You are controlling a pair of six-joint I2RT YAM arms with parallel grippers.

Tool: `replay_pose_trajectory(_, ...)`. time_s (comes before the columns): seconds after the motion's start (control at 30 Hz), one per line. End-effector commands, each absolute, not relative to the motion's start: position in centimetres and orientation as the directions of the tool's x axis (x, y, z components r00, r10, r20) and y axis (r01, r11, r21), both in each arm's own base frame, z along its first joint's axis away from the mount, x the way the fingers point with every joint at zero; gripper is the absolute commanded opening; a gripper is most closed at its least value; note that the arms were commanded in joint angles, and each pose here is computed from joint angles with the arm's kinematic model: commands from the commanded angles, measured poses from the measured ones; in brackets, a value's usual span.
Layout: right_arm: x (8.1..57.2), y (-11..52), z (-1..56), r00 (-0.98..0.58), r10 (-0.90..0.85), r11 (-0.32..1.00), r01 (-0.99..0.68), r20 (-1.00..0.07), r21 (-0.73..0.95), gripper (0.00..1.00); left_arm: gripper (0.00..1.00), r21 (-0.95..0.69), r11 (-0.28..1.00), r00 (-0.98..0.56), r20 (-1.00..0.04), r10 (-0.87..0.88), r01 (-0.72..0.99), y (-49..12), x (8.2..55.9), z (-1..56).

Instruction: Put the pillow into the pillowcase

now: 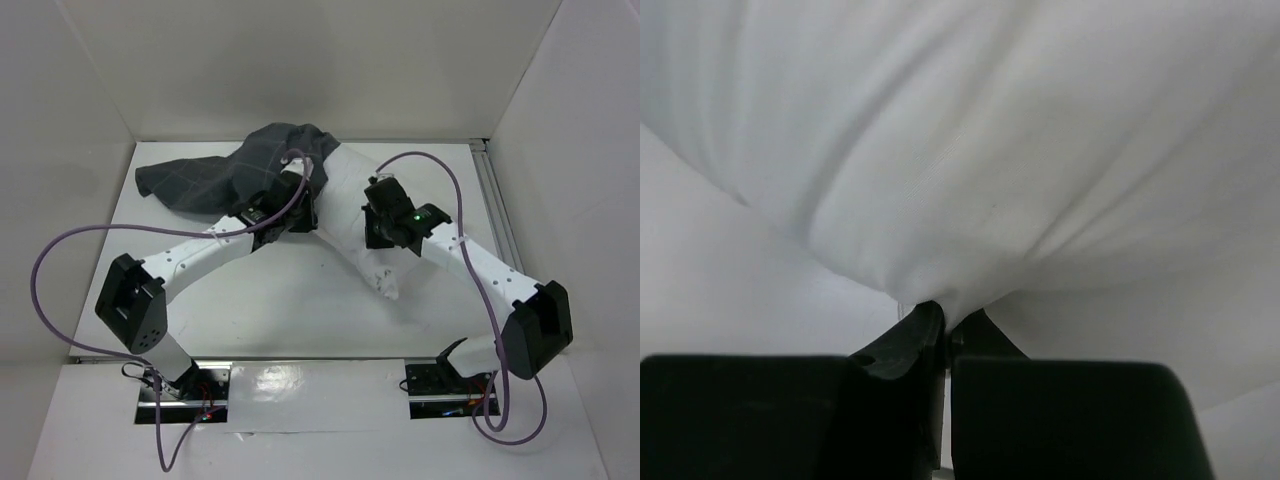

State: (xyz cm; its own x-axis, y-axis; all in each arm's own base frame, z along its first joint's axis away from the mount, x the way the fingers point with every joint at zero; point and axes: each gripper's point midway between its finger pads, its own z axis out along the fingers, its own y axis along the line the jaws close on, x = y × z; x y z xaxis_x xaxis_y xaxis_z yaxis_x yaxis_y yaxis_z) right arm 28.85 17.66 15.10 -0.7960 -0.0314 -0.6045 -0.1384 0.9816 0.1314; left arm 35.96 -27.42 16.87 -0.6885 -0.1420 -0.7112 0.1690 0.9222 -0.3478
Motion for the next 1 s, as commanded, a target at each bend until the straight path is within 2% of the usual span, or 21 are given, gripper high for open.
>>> replay_pose_trajectory(0.0, 34.3, 22.5, 22.3, -0.623, 0.091, 0.934, -0.218, -0.777, 0.284, 0.0, 0.0, -0.47, 0.767, -0.682, -0.729, -0.059, 0.436, -35.9, 31.6, 23.5)
replay_pose_trajectory(0.13, 36.1, 21.2, 21.9, -0.611, 0.13, 0.939, -0.177, -0.781, 0.294, 0.0, 0.0, -0.508, 0.699, -0.676, -0.736, -0.048, 0.504, -37.6, 30.0, 26.7)
replay_pose_trajectory(0.23, 36.8, 19.9, 21.8, -0.613, 0.144, 0.94, -0.16, -0.777, 0.3, 0.0, 0.0, -0.471, 0.72, -0.624, -0.779, -0.067, 0.51, -36.4, 30.9, 29.2)
replay_pose_trajectory(0.37, 36.1, 18.6, 25.9, -0.556, 0.145, 0.931, -0.204, -0.818, 0.304, 0.0, 0.0, -0.404, 0.741, -0.546, -0.836, -0.061, 0.536, -34.5, 31.9, 34.7)
replay_pose_trajectory(0.5, 33.8, 16.9, 30.4, -0.497, 0.148, 0.928, -0.229, -0.855, 0.294, 0.0, 0.0, -0.393, 0.72, -0.504, -0.861, -0.07, 0.572, -33.3, 30.5, 39.2)
replay_pose_trajectory(0.57, 32.0, 16.6, 31.5, -0.499, 0.138, 0.919, -0.258, -0.855, 0.299, 0.0, 0.0, -0.439, 0.695, -0.509, -0.852, -0.121, 0.569, -33.0, 29.6, 41.0)
replay_pose_trajectory(0.7, 27.5, 16.2, 35.8, -0.473, 0.146, 0.879, -0.341, -0.869, 0.333, 0.0, 0.0, -0.474, 0.625, -0.537, -0.837, -0.102, 0.62, -33.4, 24.2, 43.3)
replay_pose_trajectory(0.83, 23.3, 15.1, 35.1, -0.557, 0.097, 0.876, -0.344, -0.825, 0.336, 0.0, 0.0, -0.484, 0.608, -0.567, -0.821, -0.066, 0.629, -32.1, 20.1, 43.7)
replay_pose_trajectory(0.97, 21.5, 14.2, 33.5, -0.617, 0.078, 0.888, -0.315, -0.783, 0.336, 0.0, 0.0, -0.485, 0.655, -0.607, -0.793, -0.05, 0.58, -30.8, 19.7, 42.0)
